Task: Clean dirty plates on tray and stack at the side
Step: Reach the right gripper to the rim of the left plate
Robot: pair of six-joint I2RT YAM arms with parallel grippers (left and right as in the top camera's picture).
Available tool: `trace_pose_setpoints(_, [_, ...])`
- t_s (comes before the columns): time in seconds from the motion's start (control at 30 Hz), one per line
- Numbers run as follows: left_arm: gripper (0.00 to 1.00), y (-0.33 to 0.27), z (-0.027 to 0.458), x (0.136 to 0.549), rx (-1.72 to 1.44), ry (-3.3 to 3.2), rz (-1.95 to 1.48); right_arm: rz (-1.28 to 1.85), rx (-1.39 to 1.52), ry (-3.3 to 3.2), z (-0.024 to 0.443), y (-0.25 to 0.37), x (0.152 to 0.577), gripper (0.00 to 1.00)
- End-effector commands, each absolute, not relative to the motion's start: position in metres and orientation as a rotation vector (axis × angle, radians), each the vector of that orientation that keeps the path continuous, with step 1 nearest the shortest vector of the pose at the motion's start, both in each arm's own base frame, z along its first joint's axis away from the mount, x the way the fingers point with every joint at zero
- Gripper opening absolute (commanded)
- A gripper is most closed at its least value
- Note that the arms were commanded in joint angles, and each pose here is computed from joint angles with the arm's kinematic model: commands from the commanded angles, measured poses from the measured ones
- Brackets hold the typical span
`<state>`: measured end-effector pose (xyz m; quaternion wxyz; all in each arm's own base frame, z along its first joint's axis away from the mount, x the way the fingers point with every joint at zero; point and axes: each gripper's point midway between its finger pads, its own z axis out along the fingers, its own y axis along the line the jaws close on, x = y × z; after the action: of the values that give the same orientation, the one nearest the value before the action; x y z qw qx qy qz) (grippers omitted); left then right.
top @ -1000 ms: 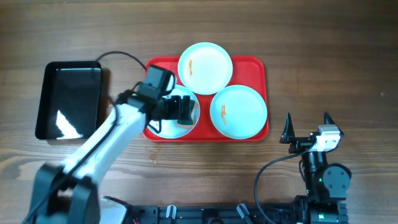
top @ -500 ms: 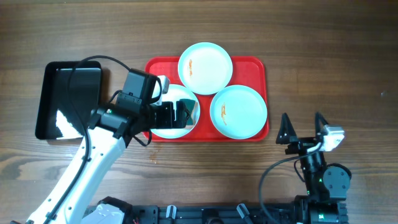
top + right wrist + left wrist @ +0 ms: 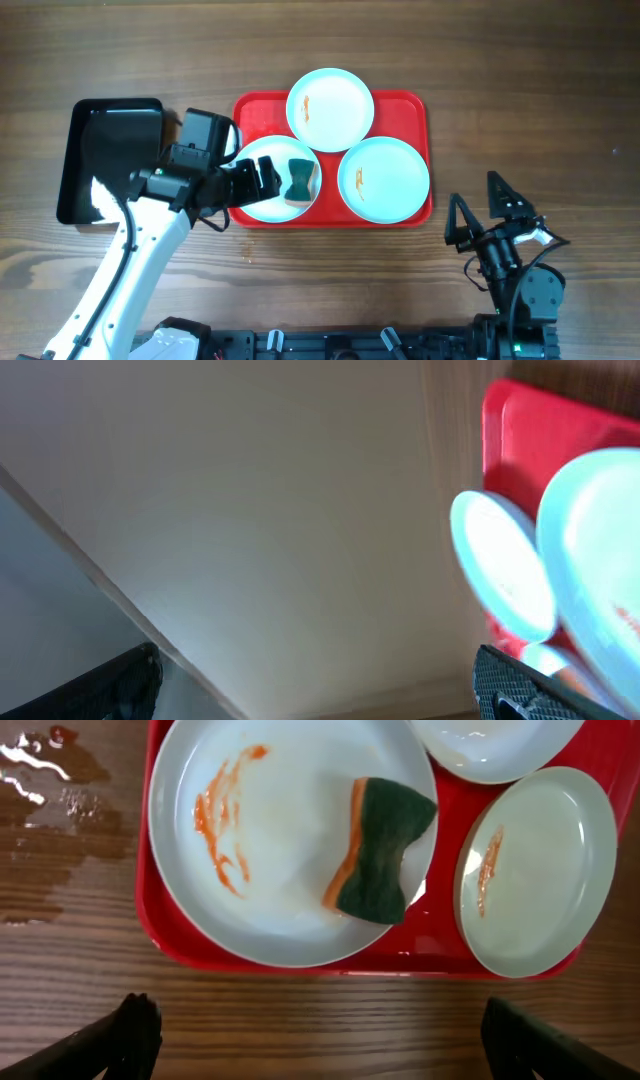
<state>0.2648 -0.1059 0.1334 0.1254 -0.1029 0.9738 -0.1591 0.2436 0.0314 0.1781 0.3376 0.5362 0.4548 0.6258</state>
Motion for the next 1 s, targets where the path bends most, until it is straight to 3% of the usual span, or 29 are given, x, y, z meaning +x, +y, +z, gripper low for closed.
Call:
trace_pose_setpoints(0.0, [1.0, -0.103, 0.132, 0.265, -0.348, 2.844, -0.45, 1.754, 1.47, 1.169, 0.179, 0.041, 0.241, 1.0])
trace_pose_setpoints(0.1, [1.0, -0.103, 0.132, 0.264, -0.348, 2.846, -0.45, 1.785, 1.36, 1.291, 0.182, 0.058, 0.236, 1.0])
trace_pose_setpoints(0.27, [1.0, -0.103, 0.132, 0.266, -0.346, 2.837, -0.453, 1.406, 0.504, 1.487, 0.22, 0.083, 0.219, 1.0])
trace_pose_setpoints(0.53, [1.0, -0.104, 0.133, 0.269, -0.343, 2.826, -0.458, 1.159, 0.243, 1.56, 0.267, 0.088, 0.217, 0.99])
trace_pose_setpoints(0.97, [1.0, -0.102, 0.134, 0.273, -0.419, 2.805, -0.452, 0.739, -0.192, 2.379, 0.302, 0.11, 0.272, 1.0])
